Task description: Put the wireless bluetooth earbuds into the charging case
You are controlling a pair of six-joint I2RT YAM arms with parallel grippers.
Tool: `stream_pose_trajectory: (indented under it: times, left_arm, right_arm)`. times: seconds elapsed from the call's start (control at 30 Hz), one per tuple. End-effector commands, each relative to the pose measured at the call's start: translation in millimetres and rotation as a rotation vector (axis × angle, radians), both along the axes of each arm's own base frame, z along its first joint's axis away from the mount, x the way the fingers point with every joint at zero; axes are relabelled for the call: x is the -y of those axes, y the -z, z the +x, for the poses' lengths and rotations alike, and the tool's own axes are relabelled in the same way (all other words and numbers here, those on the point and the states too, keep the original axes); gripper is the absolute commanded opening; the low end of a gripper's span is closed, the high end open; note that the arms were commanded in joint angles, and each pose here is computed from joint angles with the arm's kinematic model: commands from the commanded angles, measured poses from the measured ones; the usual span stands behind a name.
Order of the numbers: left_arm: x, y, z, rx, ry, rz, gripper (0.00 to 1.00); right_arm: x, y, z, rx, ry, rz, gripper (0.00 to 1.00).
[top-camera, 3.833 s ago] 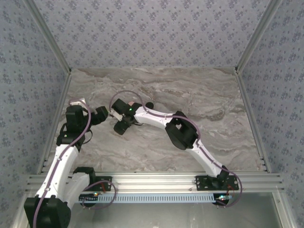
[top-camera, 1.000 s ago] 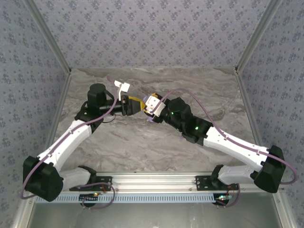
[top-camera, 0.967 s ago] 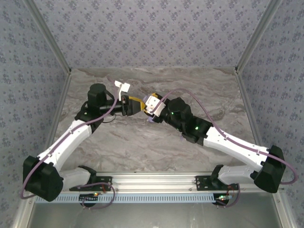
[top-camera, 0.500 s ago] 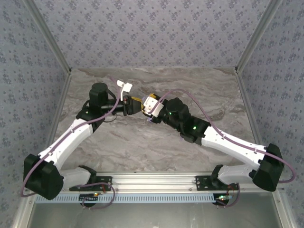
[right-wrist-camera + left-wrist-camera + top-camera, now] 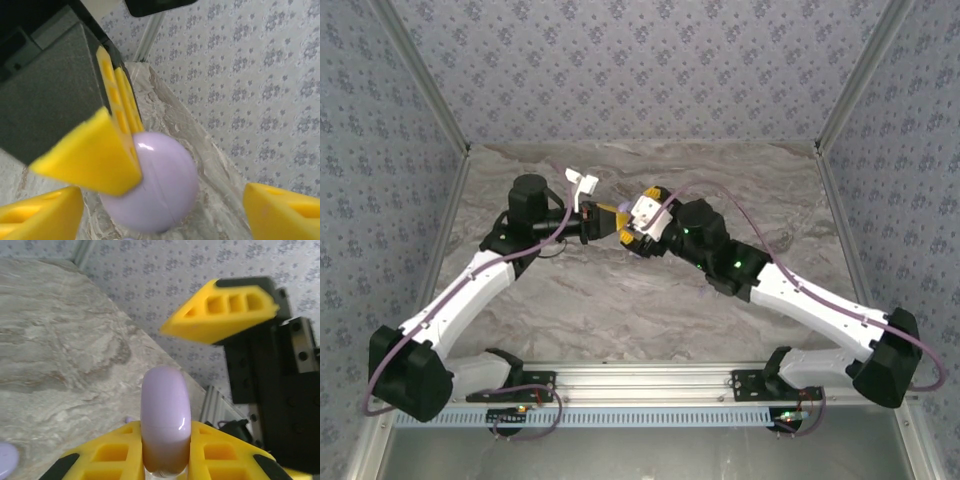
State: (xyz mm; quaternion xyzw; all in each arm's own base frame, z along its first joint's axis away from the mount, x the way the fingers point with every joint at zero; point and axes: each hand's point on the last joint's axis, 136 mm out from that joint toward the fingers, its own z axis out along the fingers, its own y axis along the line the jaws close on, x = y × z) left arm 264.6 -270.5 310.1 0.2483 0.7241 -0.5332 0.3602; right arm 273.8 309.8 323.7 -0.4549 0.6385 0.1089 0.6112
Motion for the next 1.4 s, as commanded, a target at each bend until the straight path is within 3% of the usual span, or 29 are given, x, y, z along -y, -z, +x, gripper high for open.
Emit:
stream_pose_trajectory:
  times: [0.0, 0.2, 0.4, 1.37]
  left_arm:
    - [-11.3, -19.2, 4.2, 0.165, -0.095, 0.005, 0.08]
    - [-8.5, -33.6, -14.9, 0.445, -0.111, -0.006, 0.07]
    - [0.0, -38.1, -29.2, 0.612, -0.106, 0.013, 0.00]
    - [11.6, -27.0, -36.9, 0.638, -0.042, 0.048, 0.00]
  right_arm:
    - [18.5, -20.3, -14.3, -0.081, -0.053, 0.153, 0.99]
    - [43.7, -38.8, -12.6, -0.298, -0.130, 0.399, 1.00]
    - [30.4, -44.1, -18.2, -0.358, -0.224, 0.444, 1.00]
    - [24.9, -41.1, 31.5, -0.374, -0.132, 0.427, 1.00]
